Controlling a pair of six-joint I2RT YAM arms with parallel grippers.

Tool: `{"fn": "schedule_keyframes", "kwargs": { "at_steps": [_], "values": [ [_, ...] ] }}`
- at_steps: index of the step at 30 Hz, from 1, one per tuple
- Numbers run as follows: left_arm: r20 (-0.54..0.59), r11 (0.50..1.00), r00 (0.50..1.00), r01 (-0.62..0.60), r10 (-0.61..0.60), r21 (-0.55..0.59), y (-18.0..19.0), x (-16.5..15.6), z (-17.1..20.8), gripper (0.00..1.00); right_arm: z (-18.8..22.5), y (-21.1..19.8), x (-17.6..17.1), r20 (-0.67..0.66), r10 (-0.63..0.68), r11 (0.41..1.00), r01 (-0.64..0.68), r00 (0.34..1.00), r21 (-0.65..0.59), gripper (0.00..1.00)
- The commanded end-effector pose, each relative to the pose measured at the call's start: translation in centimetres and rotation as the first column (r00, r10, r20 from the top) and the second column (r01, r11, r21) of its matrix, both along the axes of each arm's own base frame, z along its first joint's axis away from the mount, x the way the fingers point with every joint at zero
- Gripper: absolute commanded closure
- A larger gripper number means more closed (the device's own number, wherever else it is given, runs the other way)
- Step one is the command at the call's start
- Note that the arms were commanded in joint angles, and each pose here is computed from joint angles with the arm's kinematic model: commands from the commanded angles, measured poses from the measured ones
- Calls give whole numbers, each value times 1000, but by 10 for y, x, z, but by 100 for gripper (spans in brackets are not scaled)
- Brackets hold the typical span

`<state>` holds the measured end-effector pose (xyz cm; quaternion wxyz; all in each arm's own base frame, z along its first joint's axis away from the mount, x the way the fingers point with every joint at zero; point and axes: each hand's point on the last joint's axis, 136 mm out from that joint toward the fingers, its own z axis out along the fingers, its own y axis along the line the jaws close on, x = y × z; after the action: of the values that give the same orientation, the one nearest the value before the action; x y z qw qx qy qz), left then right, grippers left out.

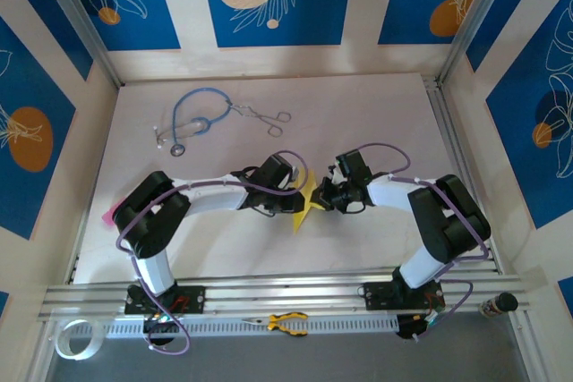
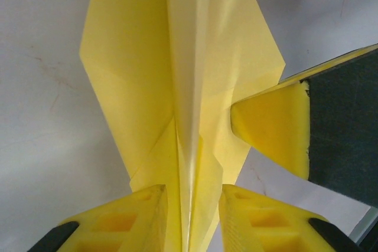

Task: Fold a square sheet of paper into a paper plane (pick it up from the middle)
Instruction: Move a paper plane to the center of the table.

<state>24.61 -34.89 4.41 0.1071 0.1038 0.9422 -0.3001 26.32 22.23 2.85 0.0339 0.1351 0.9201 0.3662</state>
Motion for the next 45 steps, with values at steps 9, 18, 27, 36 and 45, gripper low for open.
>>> {"fn": "schedule_keyframes", "kwargs": {
  "at_steps": [9,18,27,36,45],
  "values": [
    [39,999,998,52,-52,-4,-8,2,12,64,-5,0,-5,-37,2,1000,-1,999,27,100],
    [135,998,989,60,-64,34,-3,14,30,55,-4,0,-5,-35,4,1000,-3,999,28,100],
    [143,997,987,64,-69,43,-4,17,27,51,-4,1,-5,-36,6,999,-5,999,32,100],
    [113,997,991,72,-72,9,-10,14,24,54,-3,2,-5,-36,7,999,-6,999,34,100],
    [82,998,995,61,-61,2,-7,6,18,61,-3,2,-5,-37,7,999,-6,999,35,100]
  ]
}}
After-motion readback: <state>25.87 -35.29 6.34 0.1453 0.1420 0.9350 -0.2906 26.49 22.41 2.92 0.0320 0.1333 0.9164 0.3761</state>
